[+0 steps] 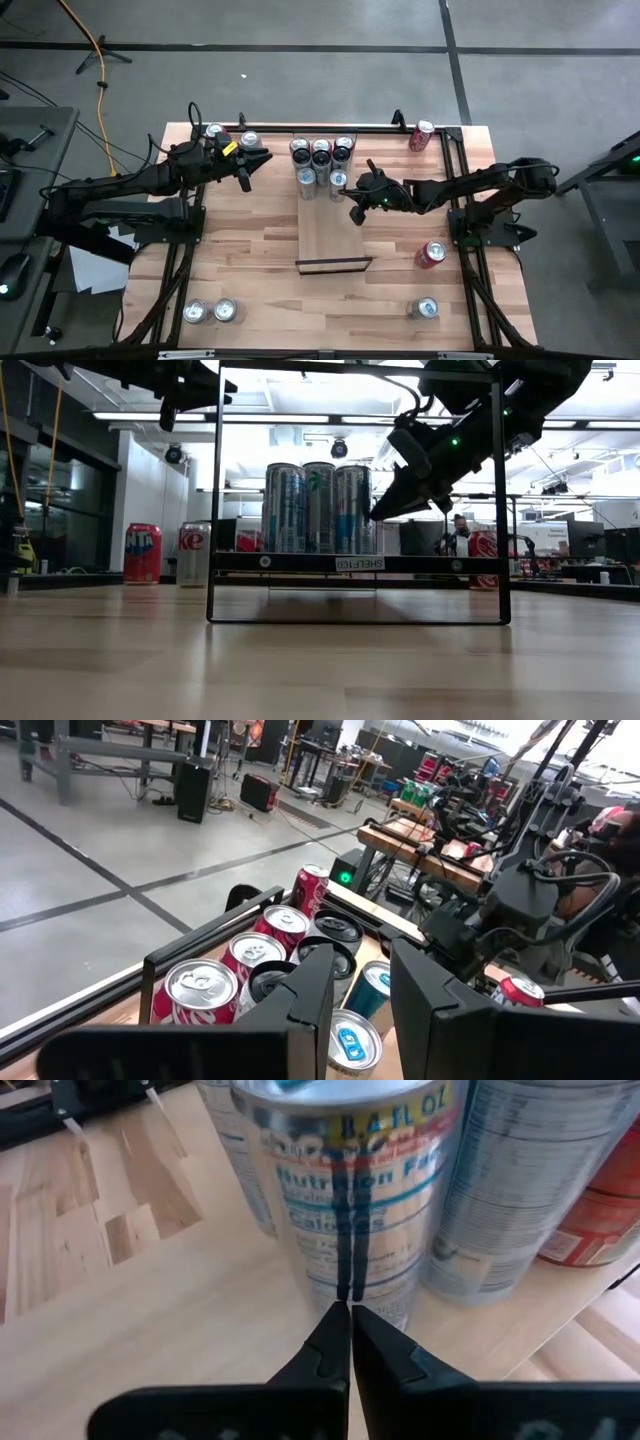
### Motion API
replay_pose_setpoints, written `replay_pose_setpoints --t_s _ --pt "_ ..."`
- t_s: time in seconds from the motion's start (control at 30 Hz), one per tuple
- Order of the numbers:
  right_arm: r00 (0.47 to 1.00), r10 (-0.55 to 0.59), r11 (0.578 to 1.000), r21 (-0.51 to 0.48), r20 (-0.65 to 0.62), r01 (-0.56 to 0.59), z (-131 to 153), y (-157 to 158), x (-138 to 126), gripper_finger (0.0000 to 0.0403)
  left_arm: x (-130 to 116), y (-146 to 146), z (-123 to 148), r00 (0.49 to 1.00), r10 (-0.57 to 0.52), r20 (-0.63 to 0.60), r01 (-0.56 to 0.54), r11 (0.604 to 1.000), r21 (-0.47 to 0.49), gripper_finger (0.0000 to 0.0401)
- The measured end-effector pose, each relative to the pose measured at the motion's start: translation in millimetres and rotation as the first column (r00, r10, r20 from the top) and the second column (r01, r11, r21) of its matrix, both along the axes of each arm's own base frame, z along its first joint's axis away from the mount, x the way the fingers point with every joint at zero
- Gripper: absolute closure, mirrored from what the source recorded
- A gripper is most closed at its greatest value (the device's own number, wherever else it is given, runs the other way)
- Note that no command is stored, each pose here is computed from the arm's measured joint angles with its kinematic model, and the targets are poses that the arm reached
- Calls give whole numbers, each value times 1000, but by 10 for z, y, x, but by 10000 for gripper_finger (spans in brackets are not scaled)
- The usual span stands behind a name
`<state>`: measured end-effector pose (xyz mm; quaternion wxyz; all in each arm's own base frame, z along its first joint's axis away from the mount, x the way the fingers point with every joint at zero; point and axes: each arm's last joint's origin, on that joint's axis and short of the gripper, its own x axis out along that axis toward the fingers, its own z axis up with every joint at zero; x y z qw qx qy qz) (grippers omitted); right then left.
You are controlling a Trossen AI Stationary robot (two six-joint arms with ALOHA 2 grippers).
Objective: Place canned beverage on shelf
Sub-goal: Put the blue soda can on the shelf aligned with the other blue soda can
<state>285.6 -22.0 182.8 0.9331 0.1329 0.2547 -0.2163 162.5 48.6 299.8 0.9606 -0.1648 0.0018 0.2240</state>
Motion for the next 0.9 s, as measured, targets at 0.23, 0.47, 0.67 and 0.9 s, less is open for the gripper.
replay_pose_setpoints --t_s 0.23,0.47,0.67,0.9 --pt "999 28 999 -46 -24 -30 -33 2 21 403 0 1 -1 1000 0 -8 0 1000 15 348" --pt "994 -104 992 -75 -21 102 -40 -67 3 403 0 0 -1 1000 0 -4 0 1000 7 348" --pt "997 -82 996 -44 2 82 -28 -59 17 403 0 0 -1 1000 0 -4 0 1000 7 348" --pt "999 -29 999 -21 30 30 -10 -9 40 403 0 0 -1 1000 -1 -8 1 1000 14 348"
